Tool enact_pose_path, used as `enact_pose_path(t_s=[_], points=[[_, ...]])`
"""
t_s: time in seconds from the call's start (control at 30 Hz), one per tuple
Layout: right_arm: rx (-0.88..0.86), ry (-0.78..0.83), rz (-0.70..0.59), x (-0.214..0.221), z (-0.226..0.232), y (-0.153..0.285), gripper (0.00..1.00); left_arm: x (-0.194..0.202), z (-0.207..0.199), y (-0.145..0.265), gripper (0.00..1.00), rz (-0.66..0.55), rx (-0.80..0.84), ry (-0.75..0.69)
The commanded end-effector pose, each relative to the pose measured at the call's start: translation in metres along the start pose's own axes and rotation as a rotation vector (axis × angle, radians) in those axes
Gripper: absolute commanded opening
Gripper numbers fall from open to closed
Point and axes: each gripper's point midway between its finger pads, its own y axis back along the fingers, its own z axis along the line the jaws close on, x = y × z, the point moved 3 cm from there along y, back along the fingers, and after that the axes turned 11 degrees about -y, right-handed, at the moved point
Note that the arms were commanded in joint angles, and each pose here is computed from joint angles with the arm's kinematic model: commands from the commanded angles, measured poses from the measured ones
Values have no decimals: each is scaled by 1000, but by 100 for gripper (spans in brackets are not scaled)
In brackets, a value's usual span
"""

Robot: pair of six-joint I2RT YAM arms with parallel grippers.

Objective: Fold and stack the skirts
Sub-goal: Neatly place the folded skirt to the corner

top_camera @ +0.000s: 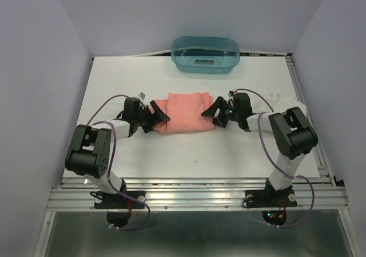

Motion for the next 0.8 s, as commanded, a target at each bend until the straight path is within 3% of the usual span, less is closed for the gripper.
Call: enact_pose_path(t_s=[0.0,0.07,0.27,0.37,0.4,0.47,0.5,0.57,0.63,0.7,0.77], points=[[280,1,-13,19,-68,-4,74,1,-19,-13,88,7,37,-55],[277,24,7,26,-64,-6,69,3,-24,-16,79,14,47,-67],[281,69,3,23,-61,-10,55,8,-25,-20,72,29,47,-71],[277,109,2,22,-57,-13,38,9,-31,-22,65,27,52,-91],[276,126,5,24,-55,-15,31,8,-32,-24,57,26,54,-96],[275,170,10,24,-51,-17,27,11,-36,-27,46,37,62,-109],[280,196,4,22,-45,-19,26,9,-38,-32,24,44,68,-122],[292,282,-7,14,-36,-22,23,8,-46,-37,8,75,84,-177],[322,355,-19,6,-29,-25,14,8,-49,-42,0,98,65,-196],[403,420,-59,-8,-25,-25,1,1,-52,-46,0,92,23,-266],[437,464,-93,-18,-22,-20,1,-4,-56,-47,0,87,2,-297]])
